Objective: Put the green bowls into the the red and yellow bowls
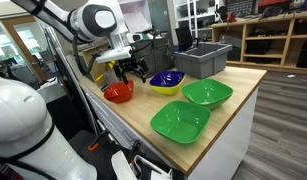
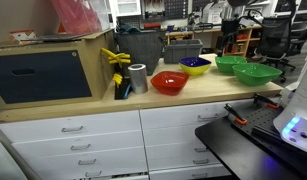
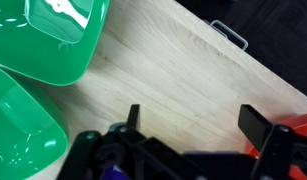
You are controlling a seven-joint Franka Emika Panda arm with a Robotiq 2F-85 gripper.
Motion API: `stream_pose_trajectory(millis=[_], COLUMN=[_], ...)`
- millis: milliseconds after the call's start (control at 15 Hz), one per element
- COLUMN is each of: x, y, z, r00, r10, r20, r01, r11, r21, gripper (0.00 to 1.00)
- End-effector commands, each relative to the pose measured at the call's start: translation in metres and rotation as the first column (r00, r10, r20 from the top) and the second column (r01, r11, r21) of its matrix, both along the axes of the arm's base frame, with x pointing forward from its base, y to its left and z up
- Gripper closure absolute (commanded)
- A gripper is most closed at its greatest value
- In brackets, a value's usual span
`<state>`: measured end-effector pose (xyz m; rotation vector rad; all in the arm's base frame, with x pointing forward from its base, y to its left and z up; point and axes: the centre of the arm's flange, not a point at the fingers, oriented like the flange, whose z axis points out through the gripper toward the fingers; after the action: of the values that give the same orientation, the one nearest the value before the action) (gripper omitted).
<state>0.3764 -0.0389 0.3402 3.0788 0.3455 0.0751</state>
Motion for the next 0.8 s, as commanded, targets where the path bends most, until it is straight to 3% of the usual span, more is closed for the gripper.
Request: stream_pose_trajectory(millis=[0, 733], x=[0.031, 0.024], y=[-0.02, -0.12], z=[-0.014, -0.056], r00=[0.998, 0.955], r10=[-0.067, -0.296], r20=[0.008, -0.012], r01=[0.067, 0.296], r11=[0.998, 0.955], r21=[0.006, -0.019], gripper=[0.0, 0.0])
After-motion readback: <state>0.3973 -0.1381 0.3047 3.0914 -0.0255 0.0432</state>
